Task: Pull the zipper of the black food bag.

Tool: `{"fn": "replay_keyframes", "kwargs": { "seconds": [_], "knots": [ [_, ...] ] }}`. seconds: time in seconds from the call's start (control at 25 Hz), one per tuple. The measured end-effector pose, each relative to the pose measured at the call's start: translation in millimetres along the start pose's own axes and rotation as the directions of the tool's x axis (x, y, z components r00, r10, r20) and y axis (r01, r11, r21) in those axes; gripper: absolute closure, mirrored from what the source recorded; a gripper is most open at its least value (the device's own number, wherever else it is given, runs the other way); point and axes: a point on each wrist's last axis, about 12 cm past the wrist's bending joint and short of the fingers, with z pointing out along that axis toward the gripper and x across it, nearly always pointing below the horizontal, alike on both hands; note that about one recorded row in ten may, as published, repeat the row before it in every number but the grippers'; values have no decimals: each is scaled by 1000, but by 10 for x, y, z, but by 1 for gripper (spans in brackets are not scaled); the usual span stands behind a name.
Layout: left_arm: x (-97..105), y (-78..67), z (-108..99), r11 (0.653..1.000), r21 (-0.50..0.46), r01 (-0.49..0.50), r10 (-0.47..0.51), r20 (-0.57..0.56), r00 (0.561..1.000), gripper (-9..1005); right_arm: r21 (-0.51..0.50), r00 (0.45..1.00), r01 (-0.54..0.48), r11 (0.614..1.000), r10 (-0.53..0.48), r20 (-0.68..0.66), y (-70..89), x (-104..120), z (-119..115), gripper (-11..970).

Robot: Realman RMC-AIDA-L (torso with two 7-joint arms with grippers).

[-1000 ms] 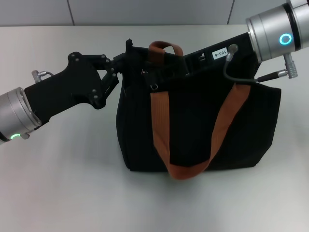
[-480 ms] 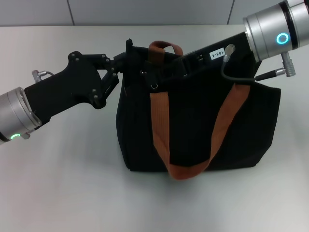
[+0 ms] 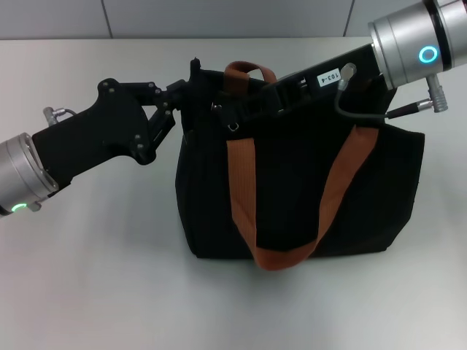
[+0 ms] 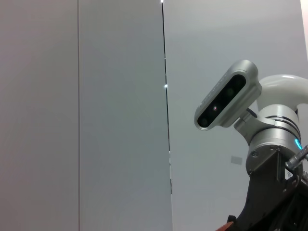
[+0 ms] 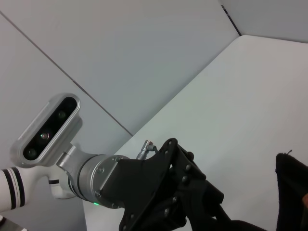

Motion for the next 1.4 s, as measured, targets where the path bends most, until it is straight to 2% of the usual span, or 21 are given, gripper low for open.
{"fn": "replay_keyframes", "kwargs": {
  "seconds": [1.4],
  "knots": [
    [-1, -1, -32, 1000, -18, 7, -6, 13, 1000, 979, 47, 999, -30, 998, 29, 21, -44, 149, -149, 961]
  ]
}}
